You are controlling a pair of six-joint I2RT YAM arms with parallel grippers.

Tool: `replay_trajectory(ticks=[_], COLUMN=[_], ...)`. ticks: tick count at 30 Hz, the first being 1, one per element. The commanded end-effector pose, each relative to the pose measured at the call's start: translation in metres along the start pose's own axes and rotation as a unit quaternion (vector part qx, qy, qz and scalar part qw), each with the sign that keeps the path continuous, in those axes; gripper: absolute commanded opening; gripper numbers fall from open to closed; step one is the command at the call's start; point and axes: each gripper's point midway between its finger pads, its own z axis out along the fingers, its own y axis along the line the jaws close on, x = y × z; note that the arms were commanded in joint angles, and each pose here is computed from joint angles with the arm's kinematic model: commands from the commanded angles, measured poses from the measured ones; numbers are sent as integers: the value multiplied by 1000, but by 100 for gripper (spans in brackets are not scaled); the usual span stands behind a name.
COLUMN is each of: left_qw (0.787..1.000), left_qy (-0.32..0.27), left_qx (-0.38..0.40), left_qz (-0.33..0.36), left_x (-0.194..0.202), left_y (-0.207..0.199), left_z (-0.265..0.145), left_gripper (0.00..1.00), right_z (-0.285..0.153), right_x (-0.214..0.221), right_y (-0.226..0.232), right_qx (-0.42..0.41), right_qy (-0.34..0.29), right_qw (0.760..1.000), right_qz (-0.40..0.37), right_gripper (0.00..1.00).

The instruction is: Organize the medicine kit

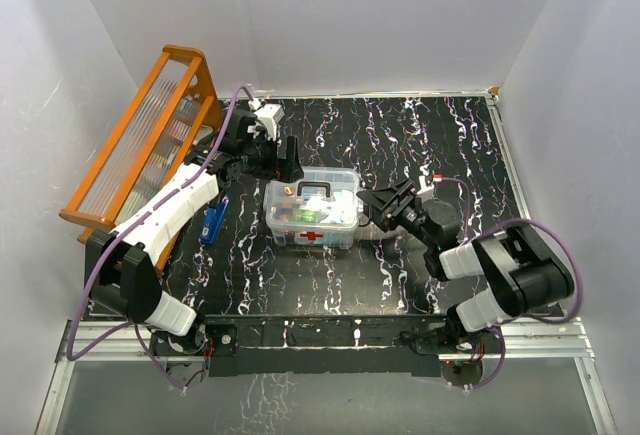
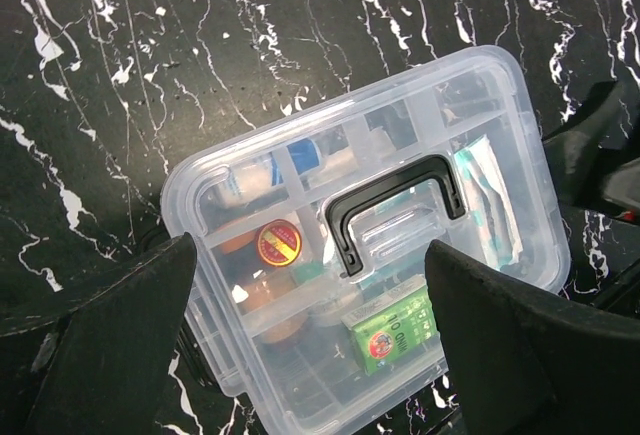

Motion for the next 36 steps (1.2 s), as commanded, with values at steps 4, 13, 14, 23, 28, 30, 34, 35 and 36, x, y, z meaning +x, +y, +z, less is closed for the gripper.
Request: replay_trajectory(ticks=[4,13,14,23,28,30,34,35,36], left_qw=[1000,996,994,981,978,977,975,975,974], left_qy=[-4,7,7,14,33,44,67,71,75], left_qx=[-28,-88,-104,-173,-169,-164,-145,-142,-140], left_qz=[-9,-29,-34,-90,-117,-132,-155,-158,-160], left_x=[-6,1,2,23,41,50,67,71,73], left_y=[6,26,32,64,67,68,66,65,65], left_z=[-6,-6,-7,-16,-17,-17,-13,-12,-11], left_gripper=[96,96,96,96,95,95,93,93,92], right_z=[16,23,23,29,30,28,26,25,25], right_x=[-15,-25,-25,-23,-22,-22,-22,-21,-21], right_y=[11,15,17,19,10,3,-4,-5,-5], right_qx=[43,100,103,148,193,215,245,251,256], right_qy=[-12,-27,-28,-27,-27,-25,-28,-27,-29], right_qw=[993,980,979,965,955,950,941,939,937], right_qz=[-112,-167,-173,-213,-224,-226,-231,-233,-234], right_gripper=[74,69,68,60,58,58,58,58,58])
